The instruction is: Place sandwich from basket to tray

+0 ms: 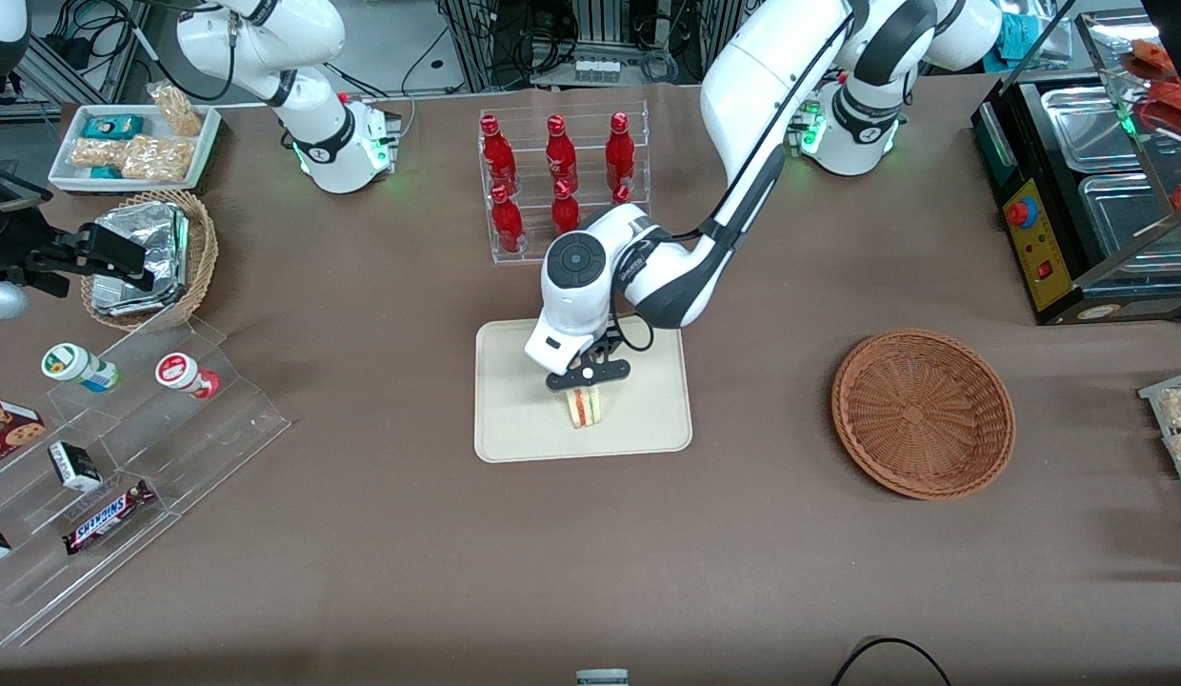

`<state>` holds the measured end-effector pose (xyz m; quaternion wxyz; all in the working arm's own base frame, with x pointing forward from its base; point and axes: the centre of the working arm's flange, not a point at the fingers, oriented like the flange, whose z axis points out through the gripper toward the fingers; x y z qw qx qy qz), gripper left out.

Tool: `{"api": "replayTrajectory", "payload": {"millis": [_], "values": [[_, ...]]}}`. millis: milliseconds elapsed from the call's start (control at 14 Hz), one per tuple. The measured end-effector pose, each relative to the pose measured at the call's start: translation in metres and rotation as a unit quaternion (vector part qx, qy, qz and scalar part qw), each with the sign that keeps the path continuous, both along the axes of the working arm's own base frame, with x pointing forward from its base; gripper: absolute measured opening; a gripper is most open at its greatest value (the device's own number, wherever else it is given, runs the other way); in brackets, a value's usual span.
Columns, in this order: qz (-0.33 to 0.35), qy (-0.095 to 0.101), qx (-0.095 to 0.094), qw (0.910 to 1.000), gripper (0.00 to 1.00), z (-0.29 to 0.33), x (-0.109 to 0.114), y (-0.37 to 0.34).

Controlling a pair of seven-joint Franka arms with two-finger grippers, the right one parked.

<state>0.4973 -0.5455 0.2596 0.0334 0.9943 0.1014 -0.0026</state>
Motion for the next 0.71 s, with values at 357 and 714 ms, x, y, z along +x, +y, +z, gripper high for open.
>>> {"api": "replayTrajectory", "payload": {"millis": [357, 714], "values": [[0.002, -0.022, 0.052, 0.9984, 1.0, 0.051, 0.023, 0.032], [0.023, -0.003, 0.084, 0.9962, 1.0, 0.065, 0.067, 0.132]]}}
